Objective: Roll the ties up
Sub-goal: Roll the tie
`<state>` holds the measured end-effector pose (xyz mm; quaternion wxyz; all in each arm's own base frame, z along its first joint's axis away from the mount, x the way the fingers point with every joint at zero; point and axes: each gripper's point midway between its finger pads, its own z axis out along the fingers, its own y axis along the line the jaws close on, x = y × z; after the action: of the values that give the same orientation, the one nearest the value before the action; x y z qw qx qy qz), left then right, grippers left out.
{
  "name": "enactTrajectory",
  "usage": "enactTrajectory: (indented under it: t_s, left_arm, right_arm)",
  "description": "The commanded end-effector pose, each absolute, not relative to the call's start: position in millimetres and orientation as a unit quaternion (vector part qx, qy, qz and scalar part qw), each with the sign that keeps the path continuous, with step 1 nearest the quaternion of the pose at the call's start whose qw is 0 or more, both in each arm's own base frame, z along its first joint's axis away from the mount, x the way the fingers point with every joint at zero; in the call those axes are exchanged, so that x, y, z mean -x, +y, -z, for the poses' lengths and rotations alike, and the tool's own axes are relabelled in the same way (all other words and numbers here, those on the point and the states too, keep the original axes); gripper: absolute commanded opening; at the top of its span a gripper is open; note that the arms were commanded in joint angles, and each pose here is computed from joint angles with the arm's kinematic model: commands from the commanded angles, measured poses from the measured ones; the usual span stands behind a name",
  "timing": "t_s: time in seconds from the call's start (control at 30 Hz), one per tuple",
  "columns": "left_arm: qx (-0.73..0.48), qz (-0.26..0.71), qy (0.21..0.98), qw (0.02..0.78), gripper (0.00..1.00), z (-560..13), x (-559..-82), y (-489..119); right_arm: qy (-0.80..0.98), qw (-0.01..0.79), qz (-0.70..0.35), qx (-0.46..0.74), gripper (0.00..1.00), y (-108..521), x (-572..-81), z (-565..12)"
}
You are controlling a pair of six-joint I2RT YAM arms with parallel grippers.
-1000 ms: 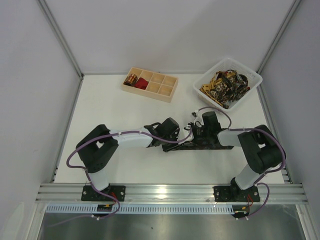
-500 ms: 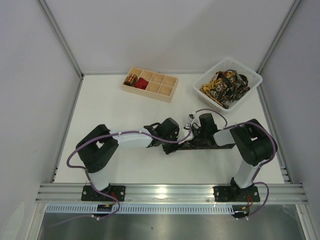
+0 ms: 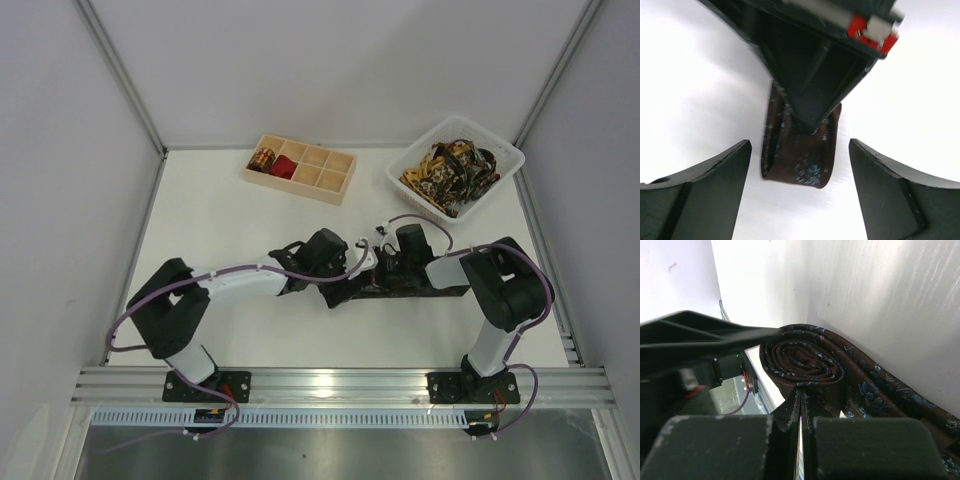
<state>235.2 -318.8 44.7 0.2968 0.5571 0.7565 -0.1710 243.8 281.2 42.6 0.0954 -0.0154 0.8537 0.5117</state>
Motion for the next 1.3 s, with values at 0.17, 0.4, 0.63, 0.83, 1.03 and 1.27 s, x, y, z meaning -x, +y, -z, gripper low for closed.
enactTrajectory:
  t_s: [0.17,0.4,0.63,0.83,1.03,1.27]
  left_arm:
    - [-0.411,0.291,0.757,0.416,0.88,-153,-256,-307]
    - [-0.172,0.386,0.845,0.328,0.91,-139,-245,-268]
    - [-0.105,0.436,0.854,0.265,0.91,-96,-234,-279]
    - [-0.11,0.415,0.859,0.277,0.92,-74,-246,-278]
    - [-0.109,0.424,0.857,0.271,0.91,-63,-253,-287]
    - [-0.107,0.44,0.855,0.255,0.84,-53,-254,-295]
  right_arm:
    - [0.871,0.109,-0.479,0.024,0.0,278,-253,-32]
    - [0.876,0.117,-0.467,0.032,0.0,276,-255,-33]
    - [0.877,0.113,-0.465,0.035,0.0,277,-256,-29]
    - [0.878,0.112,-0.464,0.043,0.0,278,-259,-31]
    - [0.876,0.109,-0.468,0.043,0.0,279,-260,-31]
    - [0.873,0.101,-0.476,0.039,0.0,280,-262,-29]
